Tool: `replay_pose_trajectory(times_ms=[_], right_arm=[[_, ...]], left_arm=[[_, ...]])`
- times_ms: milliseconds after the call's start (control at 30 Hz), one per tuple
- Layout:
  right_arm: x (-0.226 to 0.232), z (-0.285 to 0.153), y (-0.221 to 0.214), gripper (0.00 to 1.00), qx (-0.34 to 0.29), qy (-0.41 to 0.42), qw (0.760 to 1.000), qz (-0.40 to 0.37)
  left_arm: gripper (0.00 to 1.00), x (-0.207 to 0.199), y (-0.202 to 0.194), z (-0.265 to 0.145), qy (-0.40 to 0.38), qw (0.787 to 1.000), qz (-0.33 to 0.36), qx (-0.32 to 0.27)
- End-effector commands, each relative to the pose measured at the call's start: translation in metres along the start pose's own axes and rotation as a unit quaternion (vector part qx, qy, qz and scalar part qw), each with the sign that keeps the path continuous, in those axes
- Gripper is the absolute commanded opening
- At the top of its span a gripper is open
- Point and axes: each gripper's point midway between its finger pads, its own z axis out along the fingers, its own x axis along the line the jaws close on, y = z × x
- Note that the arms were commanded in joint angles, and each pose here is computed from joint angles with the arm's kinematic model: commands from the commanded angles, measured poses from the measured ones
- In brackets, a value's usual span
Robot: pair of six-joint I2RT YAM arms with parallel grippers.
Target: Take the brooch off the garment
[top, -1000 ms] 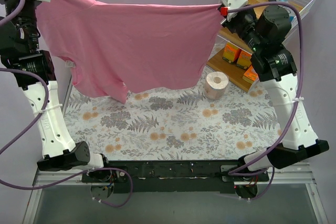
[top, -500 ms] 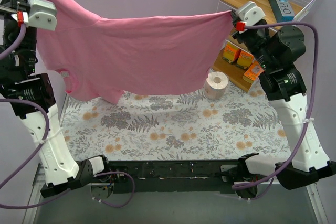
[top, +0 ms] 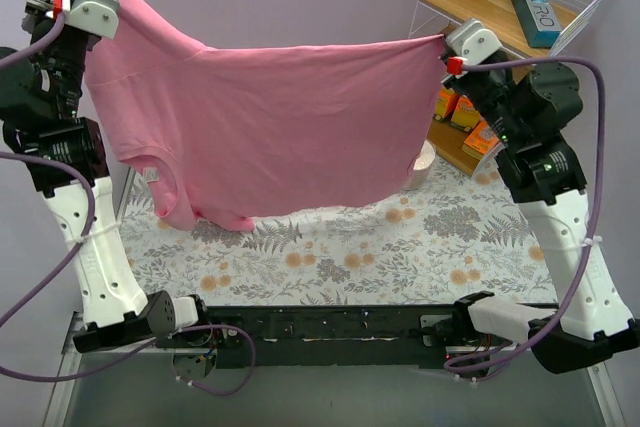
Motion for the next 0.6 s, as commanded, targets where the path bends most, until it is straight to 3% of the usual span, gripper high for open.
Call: replay_pose_trajectory(times_ms=[0,400,567], right_arm=[[-0.010,0.022,-0.010,0.01,-0.001,-0.032,0.999,-0.002],[-0.008,0.045,-0.029,0.01,0.002,-0.045,0.999,-0.015],[-0.013,0.035,-0.019,0.01,-0.001,-0.047,0.999,-0.019]], left_arm=[[0.00,-0.008,-0.018,0.008,-0.012,1.000,-0.004,0.016],[0.00,-0.013,-0.020,0.018,-0.028,1.000,0.001,0.007],[0.00,-0.007,0.006,-0.002,-0.029,0.999,0.016,-0.008]])
